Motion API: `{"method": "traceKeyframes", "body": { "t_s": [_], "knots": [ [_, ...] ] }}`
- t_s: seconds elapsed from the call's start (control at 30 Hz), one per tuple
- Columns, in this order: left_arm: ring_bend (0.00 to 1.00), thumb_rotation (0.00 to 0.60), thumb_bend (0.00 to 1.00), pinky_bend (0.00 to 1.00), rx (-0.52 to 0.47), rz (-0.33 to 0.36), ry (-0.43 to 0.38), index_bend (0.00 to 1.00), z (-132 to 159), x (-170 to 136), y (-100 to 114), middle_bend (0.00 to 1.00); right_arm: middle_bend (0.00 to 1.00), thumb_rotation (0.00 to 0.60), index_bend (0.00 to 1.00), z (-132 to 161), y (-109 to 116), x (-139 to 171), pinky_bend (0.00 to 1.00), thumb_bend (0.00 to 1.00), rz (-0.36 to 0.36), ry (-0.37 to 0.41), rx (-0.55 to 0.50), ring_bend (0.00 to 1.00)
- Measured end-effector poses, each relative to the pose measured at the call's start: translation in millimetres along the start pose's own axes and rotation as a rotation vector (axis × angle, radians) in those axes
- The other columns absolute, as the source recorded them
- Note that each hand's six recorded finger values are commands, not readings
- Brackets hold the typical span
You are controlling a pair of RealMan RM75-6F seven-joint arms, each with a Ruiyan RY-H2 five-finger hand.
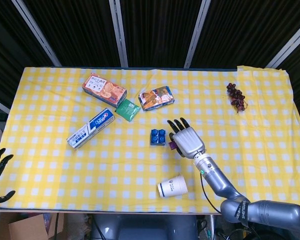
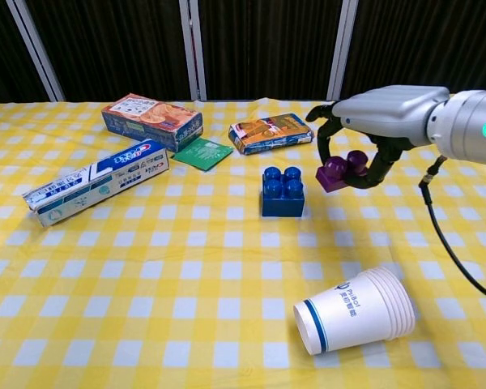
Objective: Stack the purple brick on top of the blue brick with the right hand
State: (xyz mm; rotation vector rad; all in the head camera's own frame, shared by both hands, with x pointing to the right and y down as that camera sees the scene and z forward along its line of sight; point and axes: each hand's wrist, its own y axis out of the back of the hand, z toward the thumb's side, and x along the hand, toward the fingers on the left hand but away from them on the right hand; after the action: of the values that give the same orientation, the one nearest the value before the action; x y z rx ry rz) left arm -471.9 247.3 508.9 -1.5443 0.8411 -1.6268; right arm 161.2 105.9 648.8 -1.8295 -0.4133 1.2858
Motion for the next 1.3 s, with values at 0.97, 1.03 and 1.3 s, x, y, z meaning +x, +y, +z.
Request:
{"method": "traceKeyframes", "body": {
  "t_s": [0.97, 1.03, 1.3],
  "knots": [
    [0.0, 0.6, 0.0, 0.04, 0.001, -0.022, 0.048, 0.12, -14.2, 12.1, -6.3, 0.0, 0.0, 0.6, 0.54, 35.4, 2.6, -58.2, 0.0, 0.44, 0.076, -0.019, -0.036, 0.0],
    [0.0, 0.6, 0.0, 0.04, 0.001, -0.021, 0.049, 0.12, -14.7, 12.1, -5.9, 0.0, 0.0, 0.6, 0.54, 36.0, 2.3, -58.6, 0.0, 0.44, 0.079, -0.019, -0.046, 0.0],
    [0.0, 0.6, 0.0, 0.04, -0.001, -0.017, 0.053, 0.12, -15.9, 12.3, -5.0, 0.0, 0.0, 0.6, 0.55, 41.1, 5.7, -60.8, 0.0, 0.44, 0.076, -0.015, -0.068, 0.0]
  ]
}}
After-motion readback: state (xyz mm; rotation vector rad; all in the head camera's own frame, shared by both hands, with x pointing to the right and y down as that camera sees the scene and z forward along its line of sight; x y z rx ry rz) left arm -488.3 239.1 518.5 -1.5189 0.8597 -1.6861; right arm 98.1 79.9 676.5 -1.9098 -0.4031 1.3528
